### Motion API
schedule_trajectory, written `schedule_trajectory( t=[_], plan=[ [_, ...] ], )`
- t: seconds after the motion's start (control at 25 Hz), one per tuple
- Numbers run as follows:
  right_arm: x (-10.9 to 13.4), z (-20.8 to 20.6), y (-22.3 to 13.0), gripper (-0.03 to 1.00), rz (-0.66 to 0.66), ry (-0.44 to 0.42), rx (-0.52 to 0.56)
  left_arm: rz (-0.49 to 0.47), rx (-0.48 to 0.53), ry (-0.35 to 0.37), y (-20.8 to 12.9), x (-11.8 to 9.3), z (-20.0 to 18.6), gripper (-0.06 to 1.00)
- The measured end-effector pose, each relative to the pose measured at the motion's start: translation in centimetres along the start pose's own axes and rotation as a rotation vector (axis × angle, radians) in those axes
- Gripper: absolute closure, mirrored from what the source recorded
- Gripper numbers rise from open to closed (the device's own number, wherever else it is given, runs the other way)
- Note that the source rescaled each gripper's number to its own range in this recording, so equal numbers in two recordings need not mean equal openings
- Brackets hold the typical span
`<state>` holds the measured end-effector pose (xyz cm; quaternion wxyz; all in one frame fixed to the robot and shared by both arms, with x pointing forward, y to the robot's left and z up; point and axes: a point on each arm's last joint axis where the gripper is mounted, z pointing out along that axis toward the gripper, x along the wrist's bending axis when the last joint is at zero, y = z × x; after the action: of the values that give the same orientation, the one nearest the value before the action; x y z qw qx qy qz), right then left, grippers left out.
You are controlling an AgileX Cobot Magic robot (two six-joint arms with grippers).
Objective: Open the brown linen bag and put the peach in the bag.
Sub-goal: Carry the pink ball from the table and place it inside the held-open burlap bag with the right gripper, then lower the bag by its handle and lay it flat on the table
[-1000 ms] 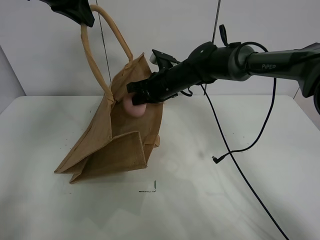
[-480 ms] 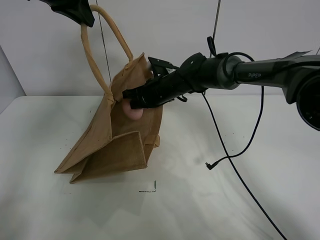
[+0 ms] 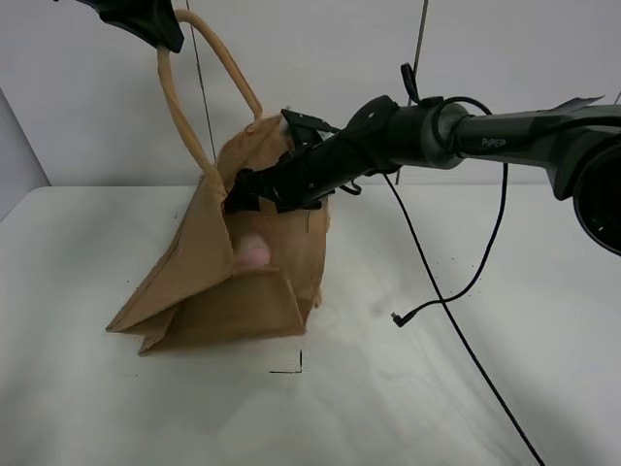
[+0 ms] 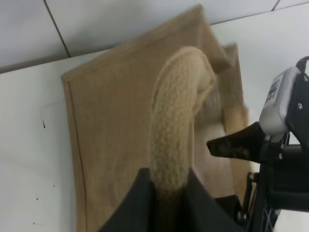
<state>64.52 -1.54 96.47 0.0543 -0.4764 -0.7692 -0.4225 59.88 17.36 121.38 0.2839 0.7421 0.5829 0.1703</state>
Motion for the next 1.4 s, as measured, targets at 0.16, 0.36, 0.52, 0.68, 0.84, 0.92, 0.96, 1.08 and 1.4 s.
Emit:
schedule_trajectory(
  t=[0.16,0.36,0.52,0.68,0.84,0.92,0.96,1.08,1.4],
  plan=[
    [1.5,-2.4,2.0,-0.03,-0.065,-0.038,0.006,0.000,0.000,-0.001,0.0,0.0,0.0,0.94],
    [1.9,-5.7,3.0,-0.03,-0.108,-0.216,0.122,0.000,-0.001,-0.001,0.0,0.0,-0.1,0.94],
    [0.7,-6.9,2.5,-0.03,-0.094,-0.400,0.241,0.000,-0.001,-0.001,0.0,0.0,-0.1,0.94],
    [-0.9,-7.9,2.3,-0.03,-0.059,-0.475,0.297,0.000,-0.001,-0.001,0.0,0.0,-0.1,0.94],
    [-4.0,-9.6,2.8,-0.03,0.010,-0.518,0.286,0.001,-0.001,-0.001,0.0,0.0,-0.1,0.94],
    [-6.3,-11.0,3.2,-0.03,0.057,-0.547,0.269,0.001,-0.001,-0.001,0.0,0.0,-0.1,0.94],
    [-7.2,-11.7,3.3,-0.03,0.073,-0.559,0.264,0.001,-0.001,-0.001,0.0,0.0,-0.1,0.94],
    [-10.4,-13.9,3.4,-0.03,0.133,-0.599,0.250,0.001,-0.001,-0.001,0.0,0.0,-0.1,0.94],
    [-16.1,-18.6,3.0,-0.03,0.225,-0.671,0.235,0.001,-0.001,-0.001,0.0,0.0,-0.1,0.94]
  ],
)
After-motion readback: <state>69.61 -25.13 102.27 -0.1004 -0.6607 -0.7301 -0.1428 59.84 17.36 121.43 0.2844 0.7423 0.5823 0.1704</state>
